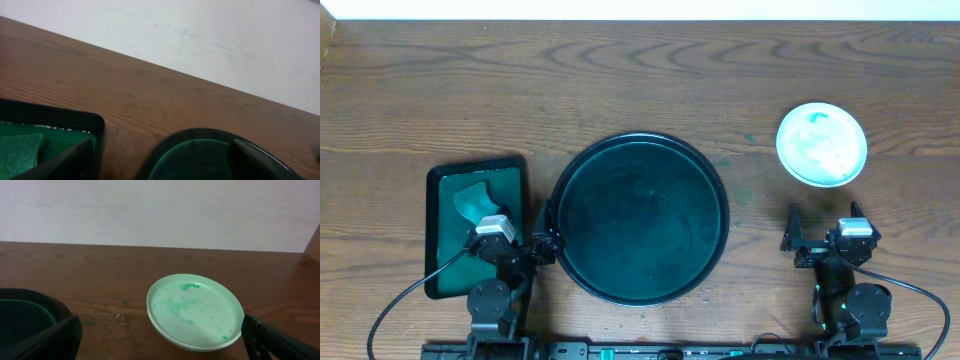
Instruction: Clean dirty plates on tray and stack at the side
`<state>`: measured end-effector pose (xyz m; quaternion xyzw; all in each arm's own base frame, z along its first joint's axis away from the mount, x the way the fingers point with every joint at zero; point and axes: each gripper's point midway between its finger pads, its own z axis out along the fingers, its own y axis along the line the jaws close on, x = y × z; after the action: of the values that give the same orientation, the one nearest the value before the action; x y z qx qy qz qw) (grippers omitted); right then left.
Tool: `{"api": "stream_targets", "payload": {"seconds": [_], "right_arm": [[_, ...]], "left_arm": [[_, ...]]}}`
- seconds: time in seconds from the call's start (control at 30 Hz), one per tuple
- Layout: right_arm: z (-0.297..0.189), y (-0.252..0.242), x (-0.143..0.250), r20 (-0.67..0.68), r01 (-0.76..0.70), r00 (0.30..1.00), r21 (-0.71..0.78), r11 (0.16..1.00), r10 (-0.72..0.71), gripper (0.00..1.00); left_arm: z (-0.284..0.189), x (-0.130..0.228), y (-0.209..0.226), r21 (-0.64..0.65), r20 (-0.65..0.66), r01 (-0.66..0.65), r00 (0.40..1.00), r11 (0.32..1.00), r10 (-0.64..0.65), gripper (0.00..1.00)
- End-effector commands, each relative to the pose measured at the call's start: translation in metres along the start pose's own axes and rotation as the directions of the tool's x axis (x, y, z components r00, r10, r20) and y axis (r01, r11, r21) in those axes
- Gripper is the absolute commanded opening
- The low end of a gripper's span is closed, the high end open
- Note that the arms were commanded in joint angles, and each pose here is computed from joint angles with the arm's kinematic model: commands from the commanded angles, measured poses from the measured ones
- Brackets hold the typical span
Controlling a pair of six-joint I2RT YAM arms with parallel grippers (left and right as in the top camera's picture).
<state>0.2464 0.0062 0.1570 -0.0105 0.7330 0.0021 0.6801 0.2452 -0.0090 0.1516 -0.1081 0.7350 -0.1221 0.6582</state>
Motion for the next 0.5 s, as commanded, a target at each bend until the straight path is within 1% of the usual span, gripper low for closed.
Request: {"api": "stream_targets", "payload": {"seconds": [0.0,0.47], "right_arm": [[-0.0003,-0.0026,0.0003,0.001,0.005,1.000,0.010,1.000,-0.005,0.99],[-0.0003,-0.0026,0.0003,0.001,0.005,1.000,0.010,1.000,-0.005,0.99]], "left_arm": [[0.0002,0.0133,0.0053,-0.019,-0.044,0.001,0.999,1.000,-0.002,0.86],[0.0002,0.0133,0.0053,-0.019,-0.044,0.001,0.999,1.000,-0.002,0.86]]}}
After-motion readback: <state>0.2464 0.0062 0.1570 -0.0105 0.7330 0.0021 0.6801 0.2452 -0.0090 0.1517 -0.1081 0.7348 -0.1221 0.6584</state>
